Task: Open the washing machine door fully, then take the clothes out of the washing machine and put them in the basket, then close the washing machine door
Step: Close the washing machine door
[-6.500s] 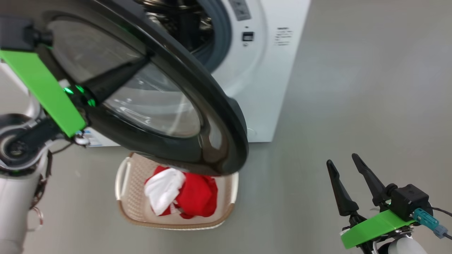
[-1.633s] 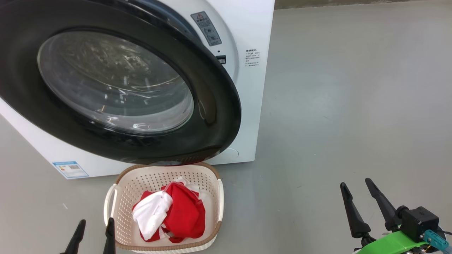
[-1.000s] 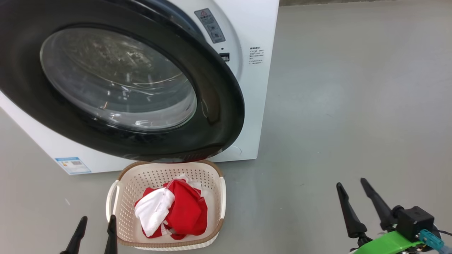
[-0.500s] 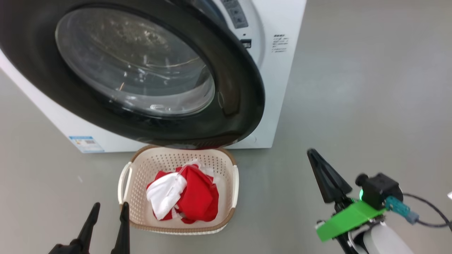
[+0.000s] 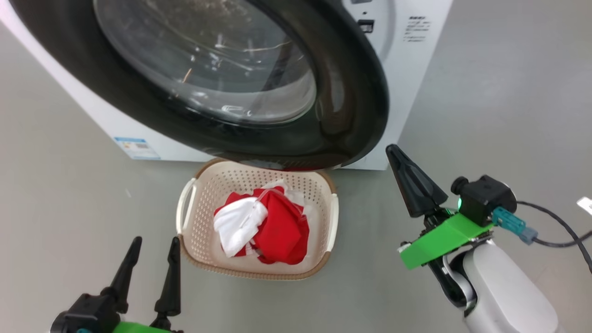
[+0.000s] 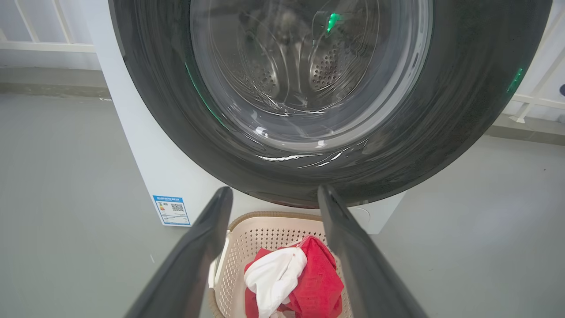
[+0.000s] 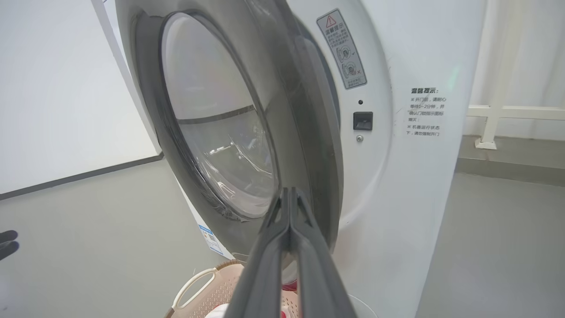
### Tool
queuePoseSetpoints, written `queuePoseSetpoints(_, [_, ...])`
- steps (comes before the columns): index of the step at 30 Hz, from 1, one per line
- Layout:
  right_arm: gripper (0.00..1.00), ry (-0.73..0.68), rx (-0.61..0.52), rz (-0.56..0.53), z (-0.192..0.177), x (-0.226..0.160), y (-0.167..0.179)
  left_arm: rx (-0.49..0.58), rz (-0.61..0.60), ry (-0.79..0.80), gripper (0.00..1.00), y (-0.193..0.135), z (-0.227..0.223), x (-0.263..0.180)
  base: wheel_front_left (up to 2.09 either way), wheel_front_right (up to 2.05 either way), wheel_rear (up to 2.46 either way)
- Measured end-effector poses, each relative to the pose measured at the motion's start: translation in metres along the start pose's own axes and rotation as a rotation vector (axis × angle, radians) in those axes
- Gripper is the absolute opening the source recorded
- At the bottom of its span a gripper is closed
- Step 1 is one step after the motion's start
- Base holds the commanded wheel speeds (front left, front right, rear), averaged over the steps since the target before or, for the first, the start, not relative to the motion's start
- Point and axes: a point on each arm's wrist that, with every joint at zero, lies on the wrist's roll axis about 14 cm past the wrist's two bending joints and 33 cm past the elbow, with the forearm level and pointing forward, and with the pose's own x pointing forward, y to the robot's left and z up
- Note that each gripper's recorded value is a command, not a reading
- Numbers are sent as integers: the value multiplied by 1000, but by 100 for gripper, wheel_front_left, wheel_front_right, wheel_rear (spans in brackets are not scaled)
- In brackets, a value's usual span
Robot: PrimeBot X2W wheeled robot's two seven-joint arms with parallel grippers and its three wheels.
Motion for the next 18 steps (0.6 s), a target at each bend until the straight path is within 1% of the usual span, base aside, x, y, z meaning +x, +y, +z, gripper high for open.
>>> queuePoseSetpoints(7, [0,10,2,37,-7,22,5,-10,7,2,100,1,-1,5,0,0,0])
queuePoseSetpoints(12, [0,13,7,66,-12,44,6,-15,17,4,100,4,-2,10,0,0,0])
queuePoseSetpoints(18, [0,24,19,82,-22,59,8,-20,40,22,100,11,-8,10,0,0,0])
